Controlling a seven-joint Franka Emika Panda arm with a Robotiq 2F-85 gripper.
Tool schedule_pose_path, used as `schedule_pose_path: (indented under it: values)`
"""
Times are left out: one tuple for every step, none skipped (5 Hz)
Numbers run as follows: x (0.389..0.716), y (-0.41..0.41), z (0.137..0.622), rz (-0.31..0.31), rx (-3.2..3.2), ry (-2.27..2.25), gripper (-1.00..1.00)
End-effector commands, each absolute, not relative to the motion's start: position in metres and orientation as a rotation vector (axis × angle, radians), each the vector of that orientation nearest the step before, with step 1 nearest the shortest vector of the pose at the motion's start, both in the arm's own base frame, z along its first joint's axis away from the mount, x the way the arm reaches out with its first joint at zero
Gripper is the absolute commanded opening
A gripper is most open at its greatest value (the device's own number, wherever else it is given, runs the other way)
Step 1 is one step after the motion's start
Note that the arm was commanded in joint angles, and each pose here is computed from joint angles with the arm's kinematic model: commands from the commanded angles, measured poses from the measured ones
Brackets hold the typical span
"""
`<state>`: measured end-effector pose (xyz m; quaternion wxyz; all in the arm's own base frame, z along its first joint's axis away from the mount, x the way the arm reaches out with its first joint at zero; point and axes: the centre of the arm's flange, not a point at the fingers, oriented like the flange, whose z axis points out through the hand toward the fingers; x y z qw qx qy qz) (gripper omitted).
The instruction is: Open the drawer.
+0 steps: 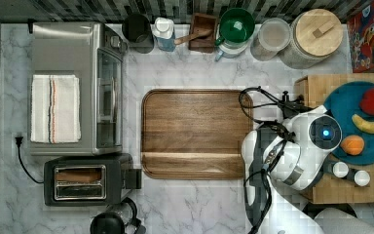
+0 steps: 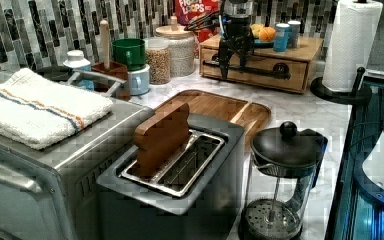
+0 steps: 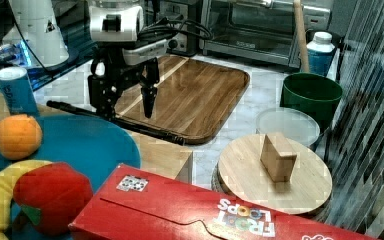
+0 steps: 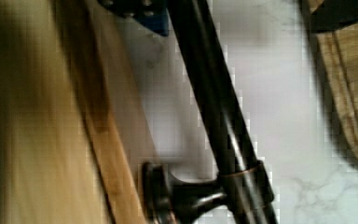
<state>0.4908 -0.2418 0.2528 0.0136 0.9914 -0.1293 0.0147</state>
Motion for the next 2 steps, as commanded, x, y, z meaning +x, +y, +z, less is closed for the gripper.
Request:
schedule_pose_path:
  values:
    - [0.49, -0.01, 0.247, 0.047, 3.175, -0.044, 1.0]
    - [0.485, 0.01, 0.245, 0.06, 3.164, -0.087, 1.0]
